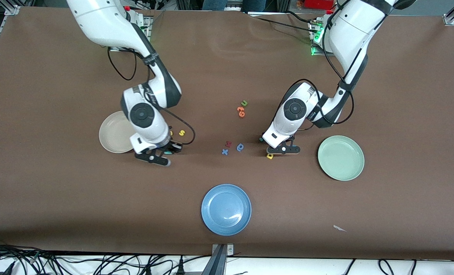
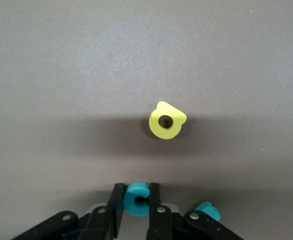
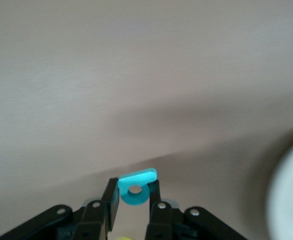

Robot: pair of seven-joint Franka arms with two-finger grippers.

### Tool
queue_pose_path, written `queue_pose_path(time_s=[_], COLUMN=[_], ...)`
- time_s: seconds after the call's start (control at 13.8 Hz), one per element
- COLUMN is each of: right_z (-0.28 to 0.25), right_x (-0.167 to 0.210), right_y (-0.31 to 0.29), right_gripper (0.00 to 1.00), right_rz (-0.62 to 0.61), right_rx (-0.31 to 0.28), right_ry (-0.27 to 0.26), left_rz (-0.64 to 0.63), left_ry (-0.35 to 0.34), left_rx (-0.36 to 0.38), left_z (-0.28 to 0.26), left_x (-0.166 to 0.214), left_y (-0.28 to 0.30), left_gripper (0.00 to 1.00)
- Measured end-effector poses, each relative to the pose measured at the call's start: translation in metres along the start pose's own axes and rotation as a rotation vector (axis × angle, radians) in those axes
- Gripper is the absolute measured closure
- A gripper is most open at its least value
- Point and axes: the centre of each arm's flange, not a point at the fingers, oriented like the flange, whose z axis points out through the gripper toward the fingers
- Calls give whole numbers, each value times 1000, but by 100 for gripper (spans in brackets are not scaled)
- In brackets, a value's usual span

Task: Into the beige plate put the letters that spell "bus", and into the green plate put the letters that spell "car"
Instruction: 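Release the d over the cream plate and the c over the green plate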

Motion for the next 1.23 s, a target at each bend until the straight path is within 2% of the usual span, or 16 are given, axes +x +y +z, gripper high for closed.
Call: queue_pose_path(time_s=[0.22, 0.58, 0.72, 0.87, 1.08, 1.16, 1.23], right_z=[-3, 35, 41, 39, 21, 13, 6], right_x=[13, 6, 2, 2, 1, -3, -9], right_y=[69, 164, 172, 170, 149, 131, 112], right_gripper=[72, 72, 57, 37, 7, 4, 7], right_rz=[-40, -72, -69, -72, -44, 0, 54], right_rx=[-51, -86, -91, -89, -46, -21, -6], right_ry=[-62, -178, -194, -192, -172, -167, -161], left_rz=[16, 110, 160, 230, 333, 339, 330], left_ry=[1, -39, -43, -49, -57, -57, -52], left_rx=[12, 50, 53, 55, 108, 110, 107], left_z=[-14, -51, -59, -61, -59, -60, -61], left_x=[23, 71, 84, 94, 101, 101, 102], left_y=[-21, -116, -158, -204, -257, -261, -258], left_gripper=[75, 75, 75, 75, 71, 64, 54])
